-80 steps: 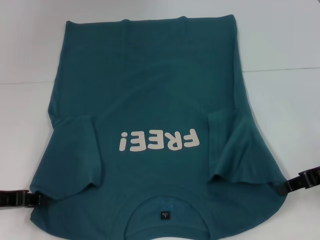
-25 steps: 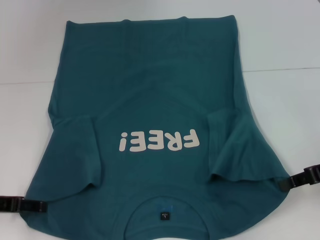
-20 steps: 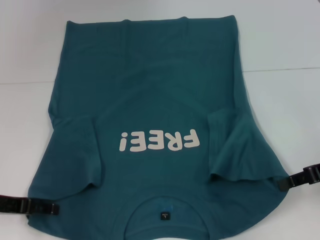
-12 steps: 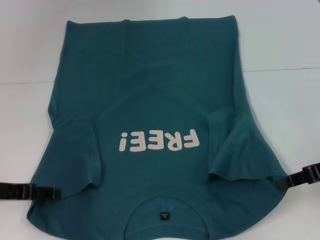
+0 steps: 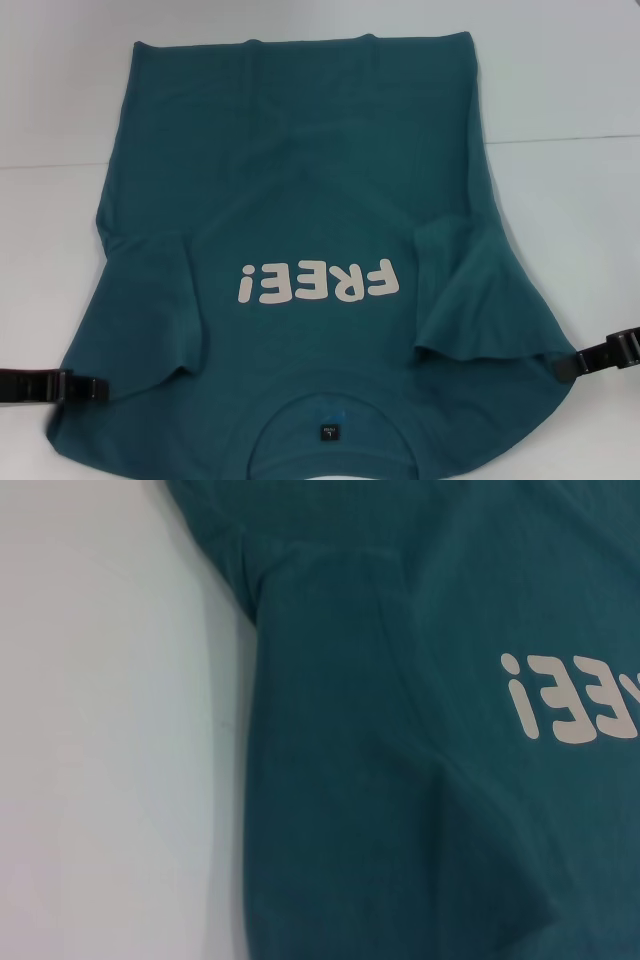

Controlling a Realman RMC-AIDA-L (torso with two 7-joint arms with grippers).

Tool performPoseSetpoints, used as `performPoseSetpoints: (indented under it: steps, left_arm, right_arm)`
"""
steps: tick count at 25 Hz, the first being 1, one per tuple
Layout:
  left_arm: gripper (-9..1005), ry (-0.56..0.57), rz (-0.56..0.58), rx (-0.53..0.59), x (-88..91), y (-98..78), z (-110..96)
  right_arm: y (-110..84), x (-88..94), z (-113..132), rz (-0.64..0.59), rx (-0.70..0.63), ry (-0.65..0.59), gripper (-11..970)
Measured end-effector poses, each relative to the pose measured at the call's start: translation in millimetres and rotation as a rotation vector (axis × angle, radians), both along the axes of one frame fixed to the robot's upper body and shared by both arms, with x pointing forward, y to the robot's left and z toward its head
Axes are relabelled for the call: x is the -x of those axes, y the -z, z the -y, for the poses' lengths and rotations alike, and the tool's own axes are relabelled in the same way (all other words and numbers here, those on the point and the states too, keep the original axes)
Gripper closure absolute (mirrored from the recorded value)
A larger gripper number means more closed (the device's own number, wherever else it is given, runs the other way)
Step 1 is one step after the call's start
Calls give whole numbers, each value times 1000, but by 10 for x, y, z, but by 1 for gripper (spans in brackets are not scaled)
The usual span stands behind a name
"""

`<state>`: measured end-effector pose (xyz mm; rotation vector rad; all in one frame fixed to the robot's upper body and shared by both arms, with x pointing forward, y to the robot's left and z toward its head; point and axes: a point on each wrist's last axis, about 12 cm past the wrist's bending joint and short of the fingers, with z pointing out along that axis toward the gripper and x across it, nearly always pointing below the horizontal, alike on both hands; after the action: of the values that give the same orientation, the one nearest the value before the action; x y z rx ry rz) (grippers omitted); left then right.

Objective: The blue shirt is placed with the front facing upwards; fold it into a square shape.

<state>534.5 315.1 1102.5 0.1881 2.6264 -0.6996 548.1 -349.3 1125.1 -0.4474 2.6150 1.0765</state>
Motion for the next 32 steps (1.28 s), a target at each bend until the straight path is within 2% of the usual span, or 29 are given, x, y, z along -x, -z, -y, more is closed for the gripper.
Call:
performPoseSetpoints:
  steps: [7,11,15,20,26,32]
  left_arm:
    - [750,-7,18,-11,-23,-11,-12]
    - [867,-11,36,-28,-4,-26,-57]
    - [984,34,42,-37,48,-60,-83]
    - [988,91,79,-87,95,-180,-76]
    - [788,80,80,-141,153,-157,-141]
    - [570,95,51,-171,161,-74,-123]
  right_arm:
    - [3,5,5,1,1,0,922]
    - [1,13,6,0,-6,-2,922]
    - [-5,19,13,1,-11,-2,923]
    - [-21,11,4,2,-15,-8,923]
    - [-34,8,-4,2,-18,-13,922]
    - [-37,5,-6,1,-18,-12,922]
